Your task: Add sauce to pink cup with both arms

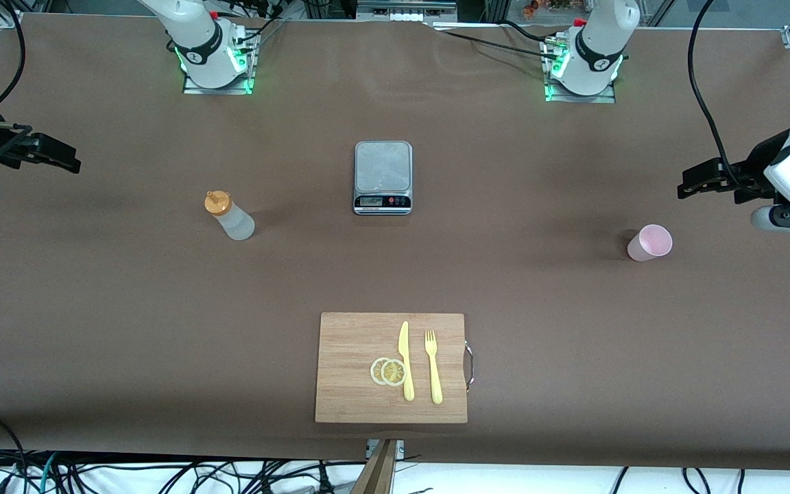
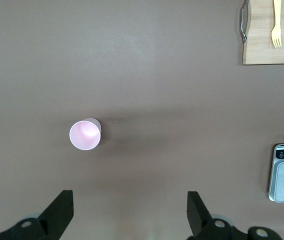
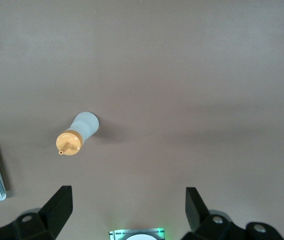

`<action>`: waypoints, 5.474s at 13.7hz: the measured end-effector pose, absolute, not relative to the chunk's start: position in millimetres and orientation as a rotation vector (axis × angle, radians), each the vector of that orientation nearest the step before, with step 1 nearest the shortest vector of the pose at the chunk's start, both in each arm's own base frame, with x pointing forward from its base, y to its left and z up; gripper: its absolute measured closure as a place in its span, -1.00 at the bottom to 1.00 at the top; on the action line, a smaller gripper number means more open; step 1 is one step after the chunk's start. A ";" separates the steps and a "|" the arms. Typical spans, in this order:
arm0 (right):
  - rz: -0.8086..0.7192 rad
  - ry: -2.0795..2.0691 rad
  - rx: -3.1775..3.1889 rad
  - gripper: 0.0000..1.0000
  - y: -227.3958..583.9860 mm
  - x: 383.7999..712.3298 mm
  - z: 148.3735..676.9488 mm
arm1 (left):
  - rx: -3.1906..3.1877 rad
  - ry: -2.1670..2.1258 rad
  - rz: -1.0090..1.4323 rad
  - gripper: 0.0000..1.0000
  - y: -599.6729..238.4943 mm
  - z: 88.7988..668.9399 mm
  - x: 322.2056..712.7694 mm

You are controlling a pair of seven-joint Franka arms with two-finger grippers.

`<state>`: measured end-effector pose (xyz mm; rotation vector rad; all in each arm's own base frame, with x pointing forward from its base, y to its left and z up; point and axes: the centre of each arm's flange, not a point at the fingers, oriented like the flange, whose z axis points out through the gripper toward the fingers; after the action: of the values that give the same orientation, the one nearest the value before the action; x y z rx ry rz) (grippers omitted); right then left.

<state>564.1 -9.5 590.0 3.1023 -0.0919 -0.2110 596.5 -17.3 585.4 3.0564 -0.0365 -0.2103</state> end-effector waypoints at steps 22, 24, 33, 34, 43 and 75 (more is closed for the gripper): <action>-0.212 -0.093 3.102 -1.00 -10.1 564.2 589.8 | 3.045 -0.115 -0.358 -1.00 121.1 378.9 636.6; -0.212 -0.093 3.102 -1.00 -10.2 564.2 589.8 | 3.056 -0.119 -0.327 -1.00 125.4 339.7 624.8; -0.212 -0.093 3.102 -1.00 -10.2 564.2 589.8 | 3.082 -0.123 -0.263 -0.93 134.0 248.4 560.0; -0.212 -0.093 3.102 -1.00 -10.2 564.2 589.8 | 3.084 -0.118 -0.262 -0.93 136.4 244.5 555.2; -0.212 -0.093 3.102 -1.00 -10.2 564.2 589.8 | 3.089 -0.100 -0.255 0.59 132.5 242.8 550.5; -0.212 -0.093 3.102 -1.00 -10.4 564.3 589.7 | 3.014 -0.185 -0.351 0.96 -478.8 293.8 387.1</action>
<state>564.3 -10.4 589.7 3.1023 -0.0928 -0.2118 387.1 -478.8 293.8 3.0140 -0.1845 -0.3505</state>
